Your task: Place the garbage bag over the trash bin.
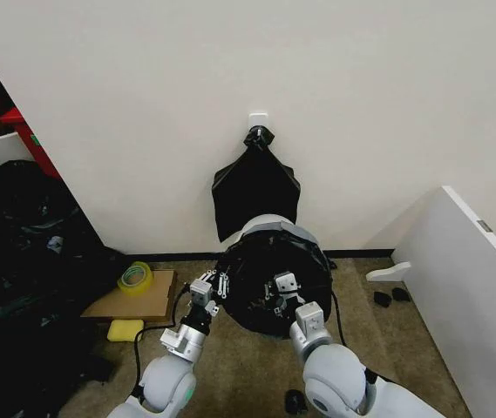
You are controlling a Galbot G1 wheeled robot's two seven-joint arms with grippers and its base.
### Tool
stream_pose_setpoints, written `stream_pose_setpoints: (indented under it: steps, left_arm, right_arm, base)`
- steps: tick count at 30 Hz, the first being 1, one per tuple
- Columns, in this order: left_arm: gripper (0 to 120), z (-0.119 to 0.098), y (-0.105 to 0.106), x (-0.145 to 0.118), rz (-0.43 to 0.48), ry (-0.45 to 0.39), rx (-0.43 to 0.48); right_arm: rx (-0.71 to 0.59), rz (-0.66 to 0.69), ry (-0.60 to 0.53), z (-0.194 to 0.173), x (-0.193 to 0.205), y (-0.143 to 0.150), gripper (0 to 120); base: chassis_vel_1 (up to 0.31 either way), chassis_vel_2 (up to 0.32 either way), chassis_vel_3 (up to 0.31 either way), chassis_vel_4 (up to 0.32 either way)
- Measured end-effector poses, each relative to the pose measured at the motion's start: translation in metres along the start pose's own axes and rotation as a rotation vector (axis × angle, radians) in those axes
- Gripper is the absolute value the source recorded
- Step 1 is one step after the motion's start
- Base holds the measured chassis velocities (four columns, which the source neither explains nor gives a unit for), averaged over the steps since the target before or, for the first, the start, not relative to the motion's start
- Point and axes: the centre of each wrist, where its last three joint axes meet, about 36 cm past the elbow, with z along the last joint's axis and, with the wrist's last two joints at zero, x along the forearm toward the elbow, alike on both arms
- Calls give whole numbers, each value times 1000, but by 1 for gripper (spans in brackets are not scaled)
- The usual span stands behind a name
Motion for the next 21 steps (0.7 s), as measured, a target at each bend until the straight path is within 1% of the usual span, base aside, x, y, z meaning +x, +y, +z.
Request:
stream_pose_setpoints:
  steps: [5, 9, 10, 12, 13, 14, 16, 17, 20, 21]
  left_arm:
    - [1, 2, 1, 0, 0, 5, -2]
    - [1, 4, 4, 1, -2, 12, -9]
    - [1, 5, 5, 0, -4, 14, -11]
    - [1, 6, 6, 1, -6, 17, -12]
    - [1, 6, 6, 1, -6, 17, -12]
    - [1, 6, 6, 1, -6, 18, -12]
    - [1, 6, 6, 0, -7, 18, -11]
    - [1, 6, 6, 0, -7, 18, -11]
    - [1, 6, 6, -1, -8, 17, -11]
    - [1, 6, 6, -1, -8, 17, -11]
  right_arm:
    - [16, 21, -13, 1, -3, -4, 0]
    - [10, 6, -49, 2, 2, -4, 0]
    - [12, -5, -76, 4, 3, -5, 2]
    - [23, -21, -121, 7, 4, -8, 12]
    - [23, -21, -121, 7, 4, -8, 12]
    - [29, -28, -136, 8, 5, -8, 15]
    - [32, -37, -137, 11, 8, -8, 25]
    - [32, -37, -137, 11, 8, -8, 25]
    - [31, -43, -126, 13, 11, -6, 34]
    - [29, -46, -118, 14, 12, -5, 39]
  base:
    - [0, 0, 0, 0]
    - [0, 0, 0, 0]
    - [0, 0, 0, 0]
    - [0, 0, 0, 0]
    - [0, 0, 0, 0]
    - [0, 0, 0, 0]
    - [0, 0, 0, 0]
    - [0, 0, 0, 0]
    - [0, 0, 0, 0]
    - [0, 0, 0, 0]
